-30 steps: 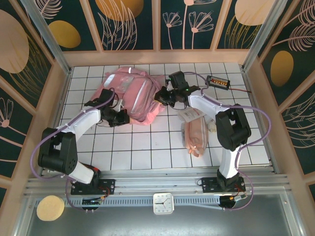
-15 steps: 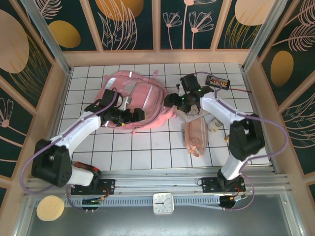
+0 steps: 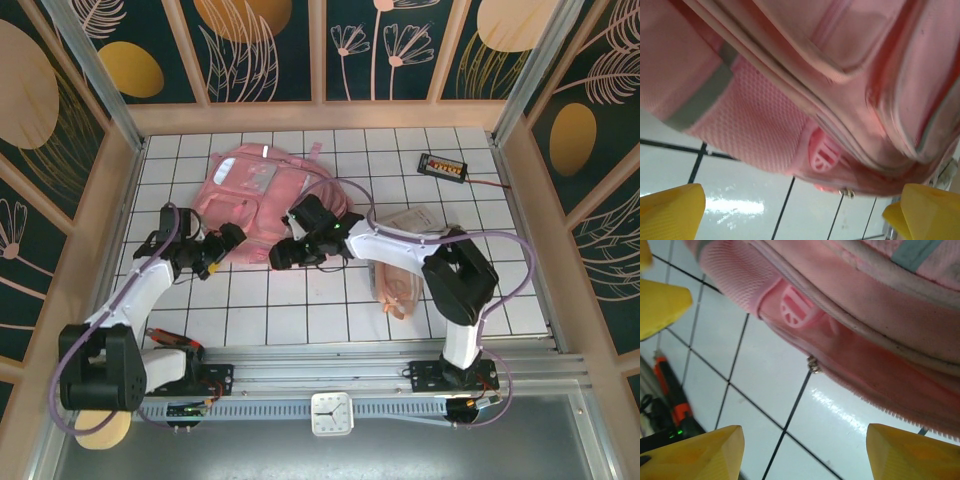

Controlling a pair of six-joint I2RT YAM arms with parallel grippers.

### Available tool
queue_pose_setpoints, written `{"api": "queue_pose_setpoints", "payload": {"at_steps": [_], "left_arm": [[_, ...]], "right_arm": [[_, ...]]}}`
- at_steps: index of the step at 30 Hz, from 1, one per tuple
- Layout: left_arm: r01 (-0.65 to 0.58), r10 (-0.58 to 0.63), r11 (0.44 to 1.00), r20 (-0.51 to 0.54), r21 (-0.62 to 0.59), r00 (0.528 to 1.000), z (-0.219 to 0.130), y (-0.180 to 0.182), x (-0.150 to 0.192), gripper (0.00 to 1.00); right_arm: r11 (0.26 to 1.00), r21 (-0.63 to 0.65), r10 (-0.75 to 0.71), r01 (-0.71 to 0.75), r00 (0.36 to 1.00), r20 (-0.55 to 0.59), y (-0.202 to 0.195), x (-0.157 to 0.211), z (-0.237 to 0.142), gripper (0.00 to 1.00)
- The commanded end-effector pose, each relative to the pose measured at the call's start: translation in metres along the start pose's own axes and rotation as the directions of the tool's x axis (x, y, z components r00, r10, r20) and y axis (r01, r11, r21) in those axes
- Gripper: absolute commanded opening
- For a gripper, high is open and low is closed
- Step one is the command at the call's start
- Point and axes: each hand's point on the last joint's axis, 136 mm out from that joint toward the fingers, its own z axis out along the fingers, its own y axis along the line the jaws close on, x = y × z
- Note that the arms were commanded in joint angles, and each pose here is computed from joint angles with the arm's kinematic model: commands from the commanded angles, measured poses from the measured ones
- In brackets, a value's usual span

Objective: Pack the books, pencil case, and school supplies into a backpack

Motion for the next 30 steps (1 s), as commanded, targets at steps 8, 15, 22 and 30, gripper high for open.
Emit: {"api": "queue_pose_setpoints", "payload": {"at_steps": [8,15,22,30], "left_arm": [[-0.017,0.017,0.999,0.014,-0.043,1.0,0.022,0.011,-0.023,0.99],[-0.024,0.024,0.998,-0.007,-0.055,1.0,0.029,0.015,-0.023,0.97],[-0.021,0.02,0.998,-0.025,-0.058,0.999,0.032,0.018,-0.019,0.94],[-0.019,0.017,0.998,-0.039,-0.062,0.999,0.036,0.021,-0.017,0.89]], "right_arm": [[0.998,0.005,0.053,-0.055,0.988,0.145,-0.003,0.001,0.046,0.62],[0.994,0.05,0.089,-0.099,0.98,0.177,-0.011,0.015,0.04,0.62],[0.995,0.013,0.091,-0.095,0.976,0.197,-0.014,0.007,0.061,0.62],[0.999,0.001,0.036,-0.037,0.968,0.25,-0.009,-0.006,0.078,0.49]]}}
